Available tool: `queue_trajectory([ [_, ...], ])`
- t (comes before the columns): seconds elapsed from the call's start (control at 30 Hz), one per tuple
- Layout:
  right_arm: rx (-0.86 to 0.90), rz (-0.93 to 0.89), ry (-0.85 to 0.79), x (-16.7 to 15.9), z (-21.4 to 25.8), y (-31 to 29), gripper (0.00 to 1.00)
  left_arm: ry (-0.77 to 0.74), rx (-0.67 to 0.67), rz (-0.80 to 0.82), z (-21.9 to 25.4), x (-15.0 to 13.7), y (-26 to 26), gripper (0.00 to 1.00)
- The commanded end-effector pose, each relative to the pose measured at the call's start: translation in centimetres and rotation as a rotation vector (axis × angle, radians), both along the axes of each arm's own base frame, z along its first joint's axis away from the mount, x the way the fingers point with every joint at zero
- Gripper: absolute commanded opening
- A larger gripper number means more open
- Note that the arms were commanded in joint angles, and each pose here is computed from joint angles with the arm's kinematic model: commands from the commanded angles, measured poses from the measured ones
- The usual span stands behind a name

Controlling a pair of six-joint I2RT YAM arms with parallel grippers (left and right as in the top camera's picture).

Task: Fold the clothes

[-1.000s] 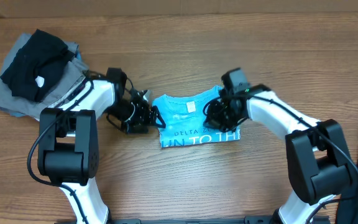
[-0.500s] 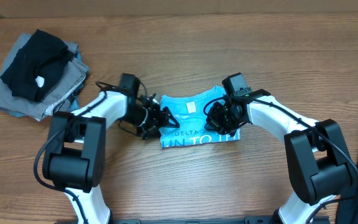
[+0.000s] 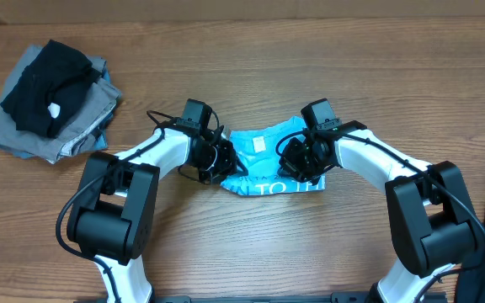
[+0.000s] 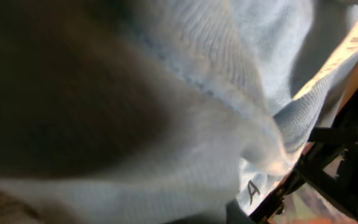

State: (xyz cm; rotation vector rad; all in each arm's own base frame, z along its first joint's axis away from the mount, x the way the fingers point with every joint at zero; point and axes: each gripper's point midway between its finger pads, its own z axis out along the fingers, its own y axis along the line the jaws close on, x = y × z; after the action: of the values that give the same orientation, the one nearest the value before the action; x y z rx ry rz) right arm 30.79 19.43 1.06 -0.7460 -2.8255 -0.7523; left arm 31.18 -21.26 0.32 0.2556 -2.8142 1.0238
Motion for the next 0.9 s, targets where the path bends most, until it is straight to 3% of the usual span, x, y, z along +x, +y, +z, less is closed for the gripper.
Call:
queue_trajectory([
  [0.0, -0.040, 0.014, -0.009, -0.5, -0.4, -0.9, 0.04, -0.049, 0.120, -0.039, -2.4, 0.1, 2.1, 0.06],
  [0.17, -0.043, 0.091, -0.071, -0.2, 2.6, -2.2, 0.04, -0.192, 0.095, -0.154, -0.7, 1.2, 2.7, 0.04],
  [0.3, -0.028, 0.097, -0.172, 0.4, 7.2, -3.2, 0.05, -0.376, 0.082, -0.195, 4.0, 3.6, 3.0, 0.04],
  [0.53, -0.002, 0.067, -0.349, 0.8, 13.2, -4.2, 0.05, -0.665, 0.087, -0.085, 15.0, 8.8, 5.0, 0.04],
  [0.73, -0.003, 0.067, -0.341, 0.2, 13.6, -4.3, 0.05, -0.877, 0.123, 0.077, 24.1, 14.1, 9.4, 0.04],
  [0.87, -0.005, 0.067, -0.335, 0.0, 13.5, -4.4, 0.05, -0.990, 0.206, 0.225, 29.0, 16.9, 15.0, 0.04],
])
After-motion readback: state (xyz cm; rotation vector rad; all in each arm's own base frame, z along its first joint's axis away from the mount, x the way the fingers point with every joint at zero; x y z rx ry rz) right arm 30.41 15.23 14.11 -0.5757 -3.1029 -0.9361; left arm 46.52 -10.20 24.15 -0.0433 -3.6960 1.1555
